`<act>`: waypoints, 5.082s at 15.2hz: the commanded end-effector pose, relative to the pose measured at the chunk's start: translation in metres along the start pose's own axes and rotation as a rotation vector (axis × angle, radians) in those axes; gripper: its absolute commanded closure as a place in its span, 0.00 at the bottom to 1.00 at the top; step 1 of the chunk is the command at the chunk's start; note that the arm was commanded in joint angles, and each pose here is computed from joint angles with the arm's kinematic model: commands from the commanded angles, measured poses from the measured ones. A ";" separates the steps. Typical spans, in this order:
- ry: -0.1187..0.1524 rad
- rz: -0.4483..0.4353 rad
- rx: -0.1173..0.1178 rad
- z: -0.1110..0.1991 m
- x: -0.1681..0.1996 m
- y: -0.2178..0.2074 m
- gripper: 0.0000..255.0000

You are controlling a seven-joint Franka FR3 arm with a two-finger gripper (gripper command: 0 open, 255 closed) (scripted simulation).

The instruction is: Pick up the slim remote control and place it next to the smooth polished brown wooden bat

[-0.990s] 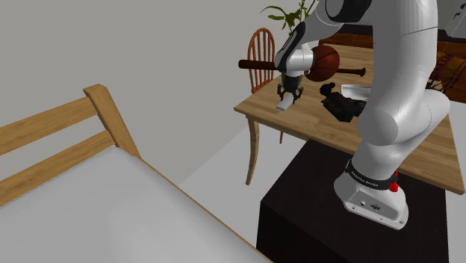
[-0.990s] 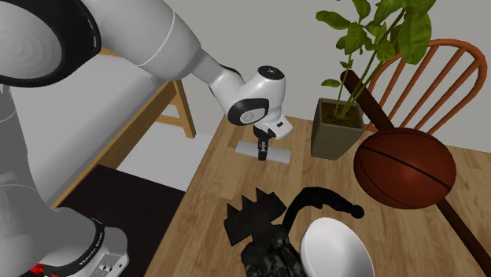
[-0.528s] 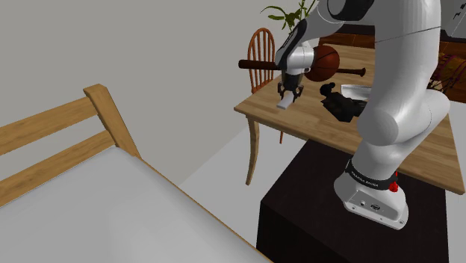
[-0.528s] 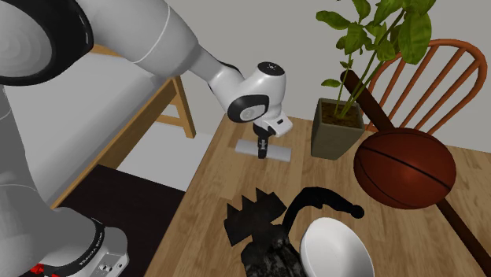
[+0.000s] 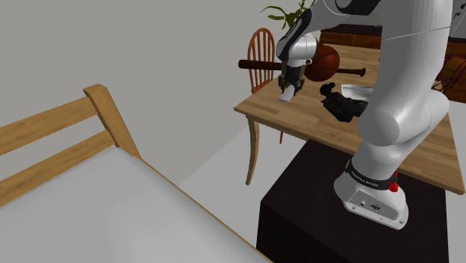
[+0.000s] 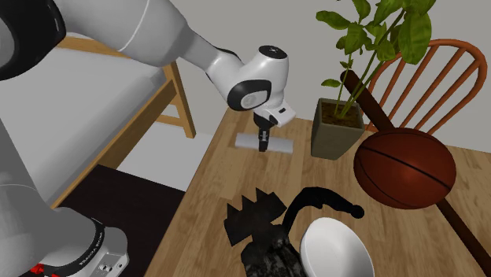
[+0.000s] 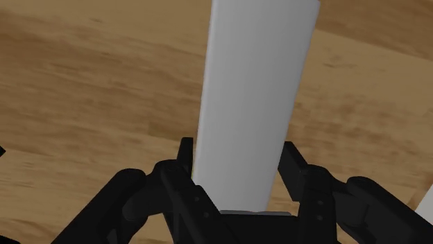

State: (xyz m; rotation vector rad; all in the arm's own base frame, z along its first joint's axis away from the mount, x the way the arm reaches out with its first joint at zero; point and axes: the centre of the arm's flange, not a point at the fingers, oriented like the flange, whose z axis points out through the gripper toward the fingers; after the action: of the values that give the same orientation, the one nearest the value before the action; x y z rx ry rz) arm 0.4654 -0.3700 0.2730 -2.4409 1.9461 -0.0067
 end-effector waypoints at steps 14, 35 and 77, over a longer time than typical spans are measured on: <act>0.000 0.000 0.000 -0.079 0.000 0.000 1.00; 0.000 0.000 0.000 -0.080 0.038 -0.207 1.00; 0.000 0.000 0.000 -0.007 0.039 -0.205 0.00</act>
State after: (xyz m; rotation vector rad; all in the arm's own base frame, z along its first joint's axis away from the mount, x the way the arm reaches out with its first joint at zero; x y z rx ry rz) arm 0.6737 -0.3625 0.2776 -2.4407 1.9458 -0.0095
